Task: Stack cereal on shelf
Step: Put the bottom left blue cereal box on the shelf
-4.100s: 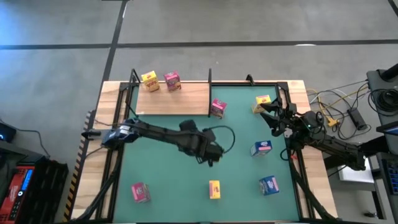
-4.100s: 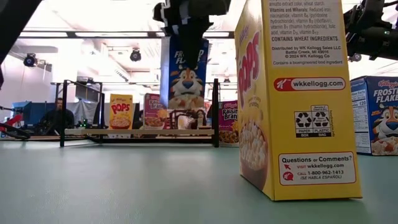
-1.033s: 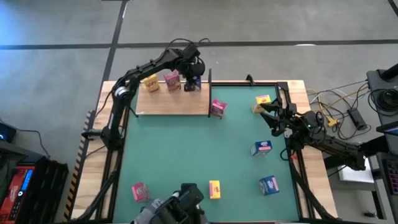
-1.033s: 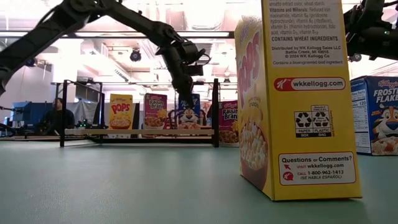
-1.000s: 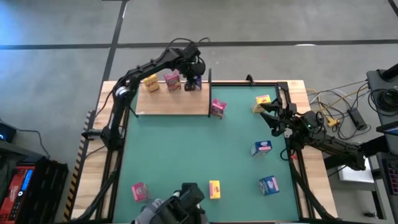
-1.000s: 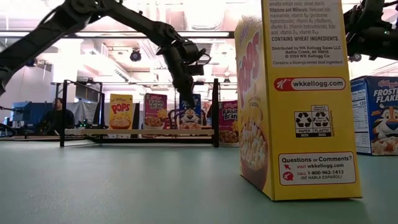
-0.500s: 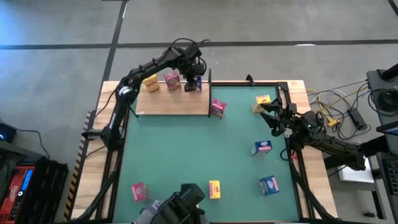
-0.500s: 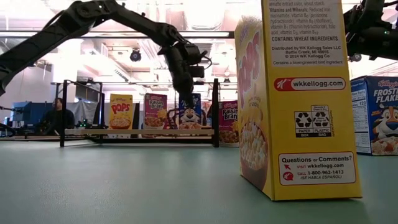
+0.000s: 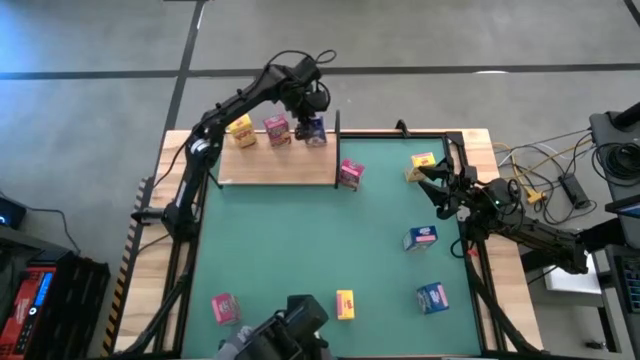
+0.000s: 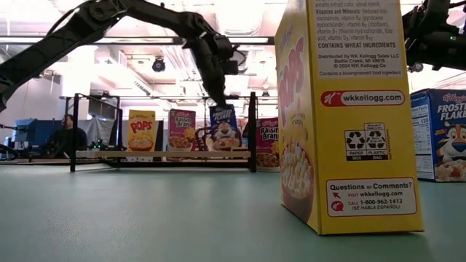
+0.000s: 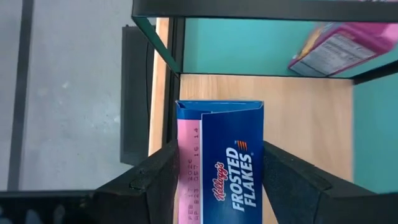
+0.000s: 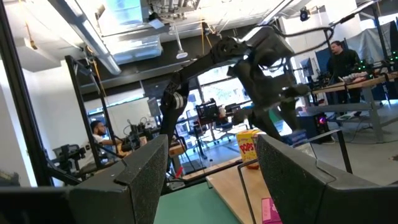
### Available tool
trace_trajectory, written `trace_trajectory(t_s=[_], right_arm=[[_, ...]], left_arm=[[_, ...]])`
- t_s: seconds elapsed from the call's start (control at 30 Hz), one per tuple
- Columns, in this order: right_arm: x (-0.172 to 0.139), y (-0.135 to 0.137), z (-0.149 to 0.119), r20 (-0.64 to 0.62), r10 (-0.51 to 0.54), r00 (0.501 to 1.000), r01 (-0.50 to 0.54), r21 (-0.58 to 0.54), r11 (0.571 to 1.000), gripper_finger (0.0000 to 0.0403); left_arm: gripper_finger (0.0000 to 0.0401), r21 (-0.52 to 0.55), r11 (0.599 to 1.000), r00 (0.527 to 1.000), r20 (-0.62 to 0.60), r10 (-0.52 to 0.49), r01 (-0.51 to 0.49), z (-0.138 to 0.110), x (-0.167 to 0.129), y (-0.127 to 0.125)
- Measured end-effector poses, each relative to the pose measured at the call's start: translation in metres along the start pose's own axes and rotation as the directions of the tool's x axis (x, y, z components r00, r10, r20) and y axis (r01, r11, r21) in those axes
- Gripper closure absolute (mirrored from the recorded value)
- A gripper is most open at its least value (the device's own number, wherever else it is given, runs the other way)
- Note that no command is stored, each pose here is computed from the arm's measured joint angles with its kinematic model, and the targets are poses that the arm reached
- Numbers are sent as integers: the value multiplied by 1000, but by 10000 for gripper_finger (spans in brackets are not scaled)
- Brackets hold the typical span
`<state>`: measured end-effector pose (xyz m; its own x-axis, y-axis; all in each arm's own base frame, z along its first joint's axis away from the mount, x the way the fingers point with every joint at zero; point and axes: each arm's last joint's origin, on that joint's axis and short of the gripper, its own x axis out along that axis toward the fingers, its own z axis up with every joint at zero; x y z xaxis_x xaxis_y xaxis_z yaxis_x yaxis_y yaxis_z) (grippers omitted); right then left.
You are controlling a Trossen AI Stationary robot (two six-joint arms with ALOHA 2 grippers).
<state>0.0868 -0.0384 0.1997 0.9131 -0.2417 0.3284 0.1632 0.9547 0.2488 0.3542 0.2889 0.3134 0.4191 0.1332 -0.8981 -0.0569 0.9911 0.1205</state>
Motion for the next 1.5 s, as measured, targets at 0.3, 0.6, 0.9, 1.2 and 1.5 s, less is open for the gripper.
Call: trace_trajectory(t_s=[0.3, 0.6, 0.9, 1.2, 1.5], right_arm=[[0, 0, 0, 0, 0, 1000, 0, 0, 1000, 167], [0, 0, 0, 0, 0, 1000, 0, 0, 1000, 167], [0, 0, 0, 0, 0, 1000, 0, 0, 1000, 167], [0, 0, 0, 0, 0, 1000, 0, 0, 1000, 167], [0, 0, 0, 0, 0, 1000, 0, 0, 1000, 167]], left_arm=[[207, -24, 1000, 1000, 3, -14, 14, 0, -19, -12], [207, -19, 999, 1000, -2, -25, 25, 1, 7, -10], [207, -9, 1000, 1000, 11, -2, 2, 2, 0, -10], [201, -87, 996, 999, -42, -8, 4, -3, -7, -14], [140, -134, 991, 997, -75, -9, -1, -2, -8, -21]])
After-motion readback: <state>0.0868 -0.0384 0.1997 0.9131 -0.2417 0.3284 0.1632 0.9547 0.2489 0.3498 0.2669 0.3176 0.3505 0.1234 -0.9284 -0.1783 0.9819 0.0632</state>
